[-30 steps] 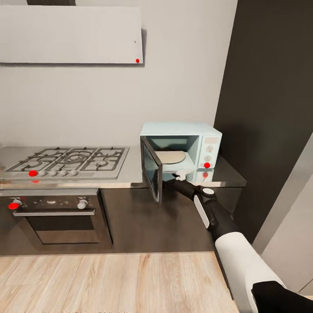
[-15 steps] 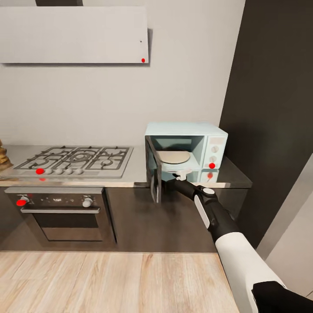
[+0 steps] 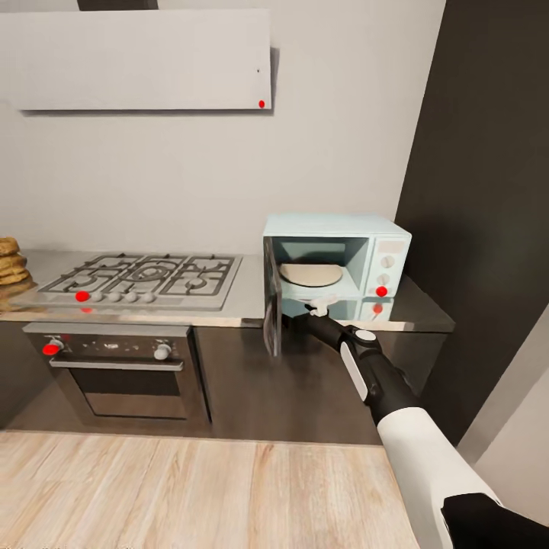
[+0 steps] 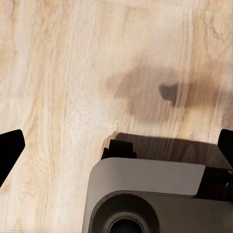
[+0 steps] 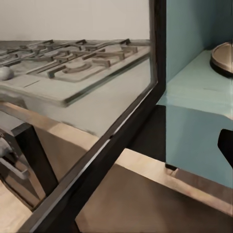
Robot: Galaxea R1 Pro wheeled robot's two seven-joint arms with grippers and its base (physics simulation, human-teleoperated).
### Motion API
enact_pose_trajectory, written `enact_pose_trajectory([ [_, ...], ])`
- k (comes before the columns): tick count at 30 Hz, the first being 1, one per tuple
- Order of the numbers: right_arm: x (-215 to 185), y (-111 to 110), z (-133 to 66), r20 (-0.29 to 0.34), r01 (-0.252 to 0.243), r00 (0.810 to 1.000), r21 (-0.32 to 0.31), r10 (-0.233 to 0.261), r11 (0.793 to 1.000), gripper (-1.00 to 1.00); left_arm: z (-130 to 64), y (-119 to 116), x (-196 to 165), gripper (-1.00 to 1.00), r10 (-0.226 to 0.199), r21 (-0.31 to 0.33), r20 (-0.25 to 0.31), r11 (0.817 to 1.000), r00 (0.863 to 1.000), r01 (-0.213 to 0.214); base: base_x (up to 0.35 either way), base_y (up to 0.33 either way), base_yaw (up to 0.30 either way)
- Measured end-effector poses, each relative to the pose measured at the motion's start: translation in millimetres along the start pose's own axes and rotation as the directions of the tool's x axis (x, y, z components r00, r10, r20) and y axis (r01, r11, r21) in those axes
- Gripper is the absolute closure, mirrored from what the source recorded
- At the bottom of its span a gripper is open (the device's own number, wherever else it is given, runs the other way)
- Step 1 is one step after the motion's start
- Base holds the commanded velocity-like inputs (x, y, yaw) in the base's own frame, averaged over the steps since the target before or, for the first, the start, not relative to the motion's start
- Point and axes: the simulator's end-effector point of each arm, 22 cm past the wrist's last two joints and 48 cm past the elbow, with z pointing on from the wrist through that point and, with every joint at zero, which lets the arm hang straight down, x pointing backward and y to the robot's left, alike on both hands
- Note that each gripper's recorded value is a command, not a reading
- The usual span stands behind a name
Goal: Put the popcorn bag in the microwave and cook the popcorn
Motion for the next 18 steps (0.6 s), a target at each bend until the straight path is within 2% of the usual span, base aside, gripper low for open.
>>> enact_pose_trajectory([
  [5, 0.4, -1.0, 0.0, -0.001, 0.000, 1.000, 0.004, 0.000, 1.000, -1.00, 0.0, 0.0, 0.1, -1.00, 0.000, 0.000, 0.000, 1.000, 1.000, 0.000, 0.000, 0.000, 0.023],
  [8, 0.5, -1.0, 0.2, -0.001, 0.002, 1.000, 0.005, -0.002, 1.000, -1.00, 0.0, 0.1, 0.2, -1.00, 0.000, 0.000, 0.000, 1.000, 1.000, 0.000, 0.000, 0.000, 0.214],
  [14, 0.4, -1.0, 0.1, -0.001, 0.002, 1.000, 0.004, -0.002, 1.000, -1.00, 0.0, 0.0, 0.1, -1.00, 0.000, 0.000, 0.000, 1.000, 1.000, 0.000, 0.000, 0.000, 0.043],
  [18, 1.4, -0.6, 0.6, -0.003, 0.001, 1.000, 0.004, -0.001, 1.000, -1.00, 0.0, 0.1, 0.6, -1.00, 0.000, 0.000, -0.001, 1.000, 1.000, 0.000, 0.000, 0.000, 0.163],
])
